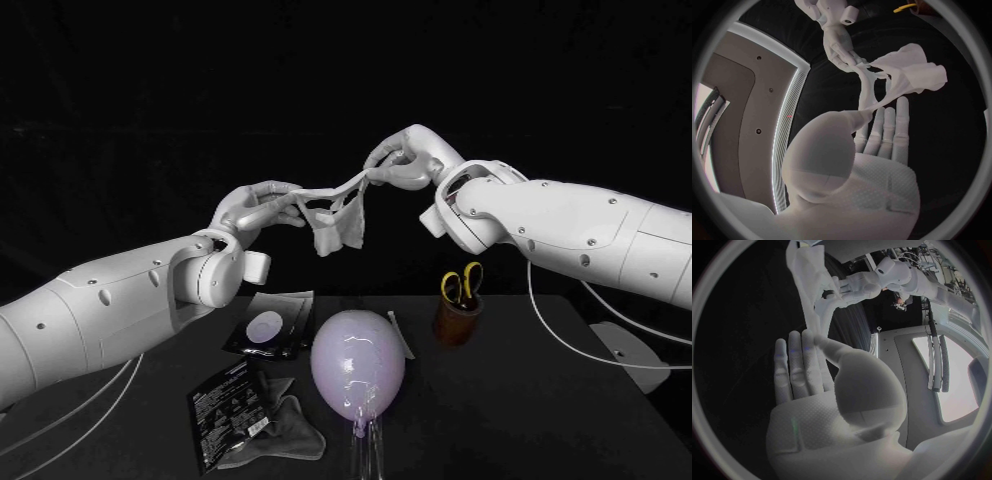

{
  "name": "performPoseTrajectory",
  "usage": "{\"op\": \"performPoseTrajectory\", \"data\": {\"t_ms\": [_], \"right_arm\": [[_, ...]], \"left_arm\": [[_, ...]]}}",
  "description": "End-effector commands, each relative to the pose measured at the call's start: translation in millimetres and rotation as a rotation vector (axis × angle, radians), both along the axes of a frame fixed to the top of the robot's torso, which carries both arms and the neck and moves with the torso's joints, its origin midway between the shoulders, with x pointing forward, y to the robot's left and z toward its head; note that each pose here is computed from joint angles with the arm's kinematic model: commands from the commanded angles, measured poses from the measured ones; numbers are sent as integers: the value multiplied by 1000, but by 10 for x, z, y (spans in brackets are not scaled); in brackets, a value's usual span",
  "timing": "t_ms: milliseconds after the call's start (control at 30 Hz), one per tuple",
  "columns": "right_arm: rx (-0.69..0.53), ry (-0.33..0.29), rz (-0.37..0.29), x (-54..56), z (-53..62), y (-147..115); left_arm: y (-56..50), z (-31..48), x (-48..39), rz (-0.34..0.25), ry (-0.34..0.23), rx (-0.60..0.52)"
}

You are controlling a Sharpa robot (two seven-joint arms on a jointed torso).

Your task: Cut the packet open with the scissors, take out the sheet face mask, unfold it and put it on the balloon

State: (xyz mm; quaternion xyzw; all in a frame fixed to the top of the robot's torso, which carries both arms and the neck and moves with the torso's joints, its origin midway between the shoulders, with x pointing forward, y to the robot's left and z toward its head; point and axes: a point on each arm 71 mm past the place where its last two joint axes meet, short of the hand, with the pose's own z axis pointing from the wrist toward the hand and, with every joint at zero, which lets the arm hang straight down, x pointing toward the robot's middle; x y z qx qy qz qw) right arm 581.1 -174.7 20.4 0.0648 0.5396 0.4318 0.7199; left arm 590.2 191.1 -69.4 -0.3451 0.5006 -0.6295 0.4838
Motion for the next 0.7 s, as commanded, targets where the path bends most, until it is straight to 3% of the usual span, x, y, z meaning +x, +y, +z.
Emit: {"op": "performPoseTrajectory", "data": {"t_ms": [33,400,700], "right_arm": [[52,24,8,-28,9,-12],[184,80,65,-187,33,0],[213,97,98,-254,37,80]], "left_arm": [[11,61,-2,47,-100,87],[-23,75,-13,28,-143,128],[-45,68,-6,4,-92,6]]}}
